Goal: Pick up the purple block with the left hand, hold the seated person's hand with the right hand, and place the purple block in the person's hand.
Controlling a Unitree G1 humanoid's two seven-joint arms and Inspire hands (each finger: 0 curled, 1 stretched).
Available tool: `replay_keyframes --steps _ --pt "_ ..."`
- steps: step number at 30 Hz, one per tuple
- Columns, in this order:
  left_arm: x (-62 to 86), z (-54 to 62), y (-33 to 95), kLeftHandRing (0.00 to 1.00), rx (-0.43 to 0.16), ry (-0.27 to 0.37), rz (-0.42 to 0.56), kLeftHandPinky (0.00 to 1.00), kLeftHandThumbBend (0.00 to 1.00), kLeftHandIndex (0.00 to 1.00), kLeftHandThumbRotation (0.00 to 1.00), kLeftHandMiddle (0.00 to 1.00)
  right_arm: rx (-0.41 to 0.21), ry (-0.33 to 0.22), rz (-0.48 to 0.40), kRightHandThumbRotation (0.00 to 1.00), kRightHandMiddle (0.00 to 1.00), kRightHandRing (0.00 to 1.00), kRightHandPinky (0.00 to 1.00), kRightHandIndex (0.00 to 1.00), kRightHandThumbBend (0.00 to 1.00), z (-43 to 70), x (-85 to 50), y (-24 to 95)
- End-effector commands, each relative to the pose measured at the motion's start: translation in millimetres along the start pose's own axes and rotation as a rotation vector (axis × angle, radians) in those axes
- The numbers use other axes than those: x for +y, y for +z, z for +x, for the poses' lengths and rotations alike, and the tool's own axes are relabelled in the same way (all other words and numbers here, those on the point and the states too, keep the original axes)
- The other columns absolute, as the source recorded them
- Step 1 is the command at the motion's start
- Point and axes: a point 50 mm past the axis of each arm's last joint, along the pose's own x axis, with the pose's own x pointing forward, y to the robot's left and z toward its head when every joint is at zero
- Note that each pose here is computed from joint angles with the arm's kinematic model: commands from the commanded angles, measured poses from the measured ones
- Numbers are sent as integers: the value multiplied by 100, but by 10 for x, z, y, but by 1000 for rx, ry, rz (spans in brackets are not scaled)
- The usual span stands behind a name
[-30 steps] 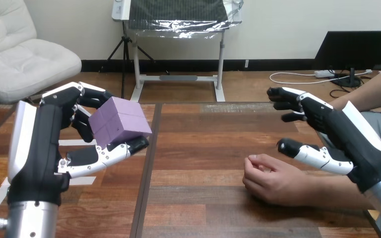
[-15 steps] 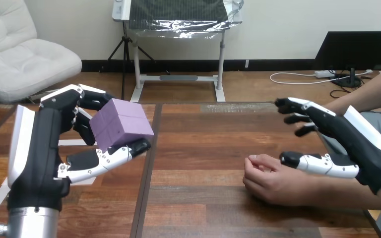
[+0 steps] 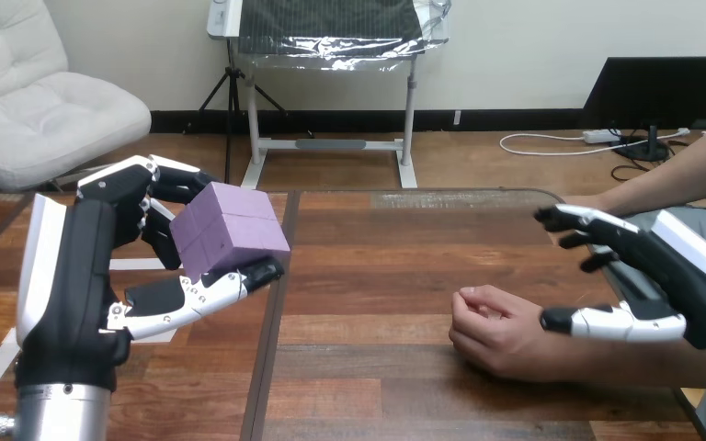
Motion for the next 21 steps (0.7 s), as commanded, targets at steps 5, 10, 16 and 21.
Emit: replay_keyframes --steps 5,10,16,21 --pt "45 62 151 29 -94 28 -15 24 53 39 0 35 2 12 -109 50 90 87 75 89 89 94 -250 56" --pt "45 63 149 29 -91 27 -14 23 53 39 0 35 33 37 -141 46 90 87 75 89 91 85 -269 16" --pt "45 63 146 29 -91 26 -21 23 53 39 0 35 75 65 -178 42 90 87 77 89 94 76 -285 -25" --pt "41 64 146 29 -90 25 -23 24 52 39 0 35 105 88 -221 39 90 87 81 89 96 70 -295 -48"
